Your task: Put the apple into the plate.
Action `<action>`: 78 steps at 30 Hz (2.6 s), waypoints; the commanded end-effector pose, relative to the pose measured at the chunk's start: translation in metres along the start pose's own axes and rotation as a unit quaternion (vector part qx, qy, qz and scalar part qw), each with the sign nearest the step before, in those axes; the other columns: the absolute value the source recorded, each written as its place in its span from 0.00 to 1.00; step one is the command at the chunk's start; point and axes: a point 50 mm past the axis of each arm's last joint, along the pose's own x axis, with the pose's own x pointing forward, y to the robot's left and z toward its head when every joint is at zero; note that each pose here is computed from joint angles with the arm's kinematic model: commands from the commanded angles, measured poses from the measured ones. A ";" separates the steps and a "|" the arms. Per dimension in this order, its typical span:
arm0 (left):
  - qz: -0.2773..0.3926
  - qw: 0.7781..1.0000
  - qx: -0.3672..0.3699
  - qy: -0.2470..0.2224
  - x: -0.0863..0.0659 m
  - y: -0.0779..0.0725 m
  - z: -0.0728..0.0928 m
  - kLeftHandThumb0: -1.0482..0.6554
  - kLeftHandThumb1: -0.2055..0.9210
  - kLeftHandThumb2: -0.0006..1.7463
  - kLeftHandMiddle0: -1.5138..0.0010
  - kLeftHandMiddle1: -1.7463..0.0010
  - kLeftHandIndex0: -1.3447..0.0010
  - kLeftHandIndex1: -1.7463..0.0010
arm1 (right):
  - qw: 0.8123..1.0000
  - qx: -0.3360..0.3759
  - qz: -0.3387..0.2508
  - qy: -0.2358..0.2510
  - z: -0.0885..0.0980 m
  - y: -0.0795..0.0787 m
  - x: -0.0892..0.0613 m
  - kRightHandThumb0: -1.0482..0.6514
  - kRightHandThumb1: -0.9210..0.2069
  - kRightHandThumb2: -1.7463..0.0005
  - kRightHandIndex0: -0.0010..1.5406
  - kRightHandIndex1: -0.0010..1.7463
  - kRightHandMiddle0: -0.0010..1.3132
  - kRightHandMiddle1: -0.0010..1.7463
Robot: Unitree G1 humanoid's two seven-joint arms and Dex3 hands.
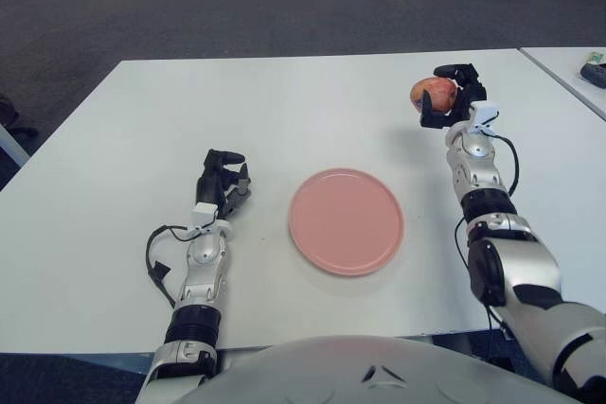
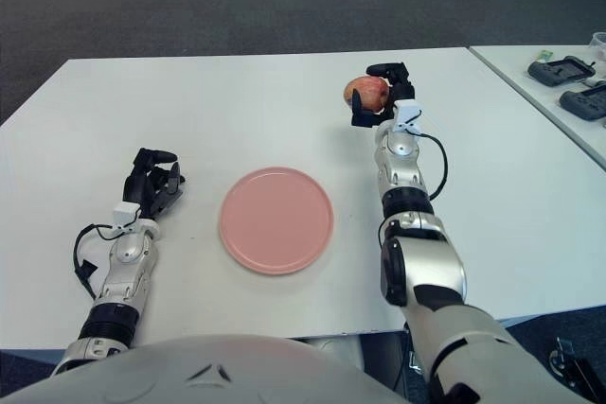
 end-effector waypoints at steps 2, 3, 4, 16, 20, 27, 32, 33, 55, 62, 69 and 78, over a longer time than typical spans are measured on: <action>0.002 0.998 0.016 0.063 -0.011 0.004 -0.023 0.40 0.87 0.42 0.64 0.00 0.79 0.00 | 0.995 0.028 0.067 -0.063 0.017 0.008 -0.011 0.62 0.73 0.11 0.53 0.95 0.41 1.00; 0.002 0.998 0.018 0.062 -0.011 0.004 -0.023 0.40 0.87 0.42 0.64 0.00 0.79 0.00 | 0.991 0.029 0.098 -0.083 0.020 0.012 -0.018 0.62 0.73 0.11 0.53 0.95 0.41 1.00; 0.002 0.998 0.019 0.061 -0.011 0.004 -0.023 0.40 0.87 0.42 0.64 0.00 0.79 0.00 | 0.988 0.030 0.118 -0.096 0.023 0.014 -0.023 0.62 0.74 0.11 0.53 0.95 0.42 1.00; -0.008 0.998 0.013 0.054 -0.010 0.005 -0.023 0.40 0.86 0.42 0.62 0.00 0.79 0.00 | 0.940 -0.024 0.291 -0.175 0.049 0.046 -0.080 0.62 0.86 0.03 0.60 0.93 0.50 1.00; -0.010 0.999 0.013 0.051 -0.010 0.004 -0.024 0.40 0.87 0.42 0.62 0.00 0.79 0.00 | 0.923 -0.051 0.336 -0.180 0.050 0.051 -0.088 0.62 0.89 0.02 0.62 0.91 0.52 1.00; -0.015 0.998 0.015 0.055 -0.009 0.005 -0.027 0.40 0.86 0.42 0.63 0.00 0.79 0.00 | 0.877 -0.075 0.438 -0.181 0.049 0.061 -0.105 0.62 0.92 0.00 0.64 0.91 0.54 1.00; -0.015 0.998 0.017 0.054 -0.008 0.006 -0.029 0.40 0.86 0.43 0.62 0.00 0.79 0.00 | 0.854 -0.072 0.489 -0.163 0.049 0.065 -0.113 0.62 0.91 0.00 0.64 0.91 0.54 1.00; -0.016 0.998 0.018 0.057 -0.008 0.006 -0.029 0.40 0.86 0.43 0.63 0.00 0.79 0.00 | 0.846 -0.070 0.506 -0.153 0.049 0.066 -0.115 0.62 0.91 0.00 0.64 0.91 0.54 1.00; 0.007 0.998 0.008 0.066 -0.010 0.006 -0.029 0.40 0.88 0.41 0.66 0.00 0.80 0.00 | 0.728 -0.348 0.579 -0.119 0.047 0.074 -0.135 0.61 0.72 0.13 0.50 0.98 0.46 0.94; 0.008 0.998 0.007 0.067 -0.010 0.005 -0.028 0.40 0.85 0.43 0.66 0.00 0.78 0.00 | 0.711 -0.380 0.581 -0.113 0.045 0.074 -0.138 0.44 0.38 0.49 0.06 0.66 0.10 0.68; 0.012 0.997 0.002 0.075 -0.010 0.005 -0.029 0.40 0.85 0.43 0.71 0.00 0.78 0.00 | 0.704 -0.412 0.561 -0.146 0.039 0.072 -0.140 0.19 0.18 0.63 0.01 0.08 0.01 0.20; 0.016 0.997 0.006 0.080 -0.011 0.004 -0.029 0.59 0.74 0.49 0.67 0.16 0.78 0.00 | 0.716 -0.410 0.537 -0.174 0.035 0.070 -0.140 0.07 0.01 0.78 0.00 0.00 0.00 0.01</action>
